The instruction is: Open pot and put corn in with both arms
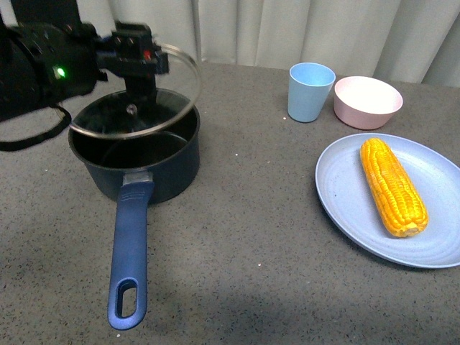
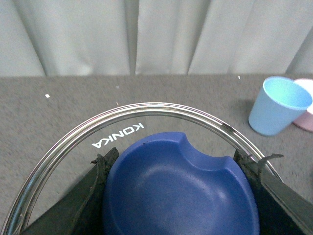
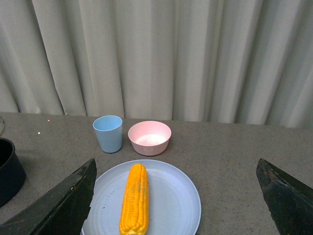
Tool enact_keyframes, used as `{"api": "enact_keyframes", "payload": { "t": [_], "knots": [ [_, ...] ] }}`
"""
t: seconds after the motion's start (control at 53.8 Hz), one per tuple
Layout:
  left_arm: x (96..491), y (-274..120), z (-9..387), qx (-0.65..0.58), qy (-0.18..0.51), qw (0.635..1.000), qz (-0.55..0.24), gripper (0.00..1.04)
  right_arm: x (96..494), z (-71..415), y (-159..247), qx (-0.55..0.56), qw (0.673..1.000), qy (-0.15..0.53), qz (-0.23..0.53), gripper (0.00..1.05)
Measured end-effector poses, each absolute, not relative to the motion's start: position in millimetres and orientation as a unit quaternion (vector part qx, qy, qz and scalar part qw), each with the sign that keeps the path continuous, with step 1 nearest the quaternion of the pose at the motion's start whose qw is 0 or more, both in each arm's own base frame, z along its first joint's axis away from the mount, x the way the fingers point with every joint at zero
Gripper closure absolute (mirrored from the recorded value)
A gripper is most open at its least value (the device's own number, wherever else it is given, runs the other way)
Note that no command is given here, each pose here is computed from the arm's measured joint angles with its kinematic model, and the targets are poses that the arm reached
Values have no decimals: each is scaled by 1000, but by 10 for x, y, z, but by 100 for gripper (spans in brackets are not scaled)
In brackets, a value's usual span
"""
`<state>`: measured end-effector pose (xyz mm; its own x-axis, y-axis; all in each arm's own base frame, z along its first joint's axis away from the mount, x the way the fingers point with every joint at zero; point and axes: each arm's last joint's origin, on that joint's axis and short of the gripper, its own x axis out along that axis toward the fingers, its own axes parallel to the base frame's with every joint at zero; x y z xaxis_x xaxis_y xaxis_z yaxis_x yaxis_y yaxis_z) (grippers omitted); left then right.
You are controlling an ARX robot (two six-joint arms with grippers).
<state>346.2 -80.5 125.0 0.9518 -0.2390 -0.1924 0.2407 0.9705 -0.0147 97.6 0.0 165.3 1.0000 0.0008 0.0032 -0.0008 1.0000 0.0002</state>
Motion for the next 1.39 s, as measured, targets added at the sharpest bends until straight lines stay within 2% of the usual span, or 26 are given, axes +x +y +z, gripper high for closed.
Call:
{"api": "enact_keyframes", "payload": {
  "t": [0.149, 0.279, 0.446, 0.855, 1.393],
  "knots": [
    [3507, -433, 1355, -3, 72, 995, -66, 43, 976, 1653, 0, 0, 1000, -2, 0, 9],
    [3482, 38, 1201, -15, 96, 995, -4, 43, 976, 1653, 0, 0, 1000, -2, 0, 9],
    [3448, 385, 1036, -34, 100, 993, 43, 43, 976, 1653, 0, 0, 1000, -2, 1, 9],
    [3452, 510, 561, -47, 117, 991, 48, 43, 976, 1653, 0, 0, 1000, -2, 0, 9],
    [3442, 480, 113, -37, 191, 980, 48, 43, 976, 1653, 0, 0, 1000, -2, 0, 9]
  ]
}}
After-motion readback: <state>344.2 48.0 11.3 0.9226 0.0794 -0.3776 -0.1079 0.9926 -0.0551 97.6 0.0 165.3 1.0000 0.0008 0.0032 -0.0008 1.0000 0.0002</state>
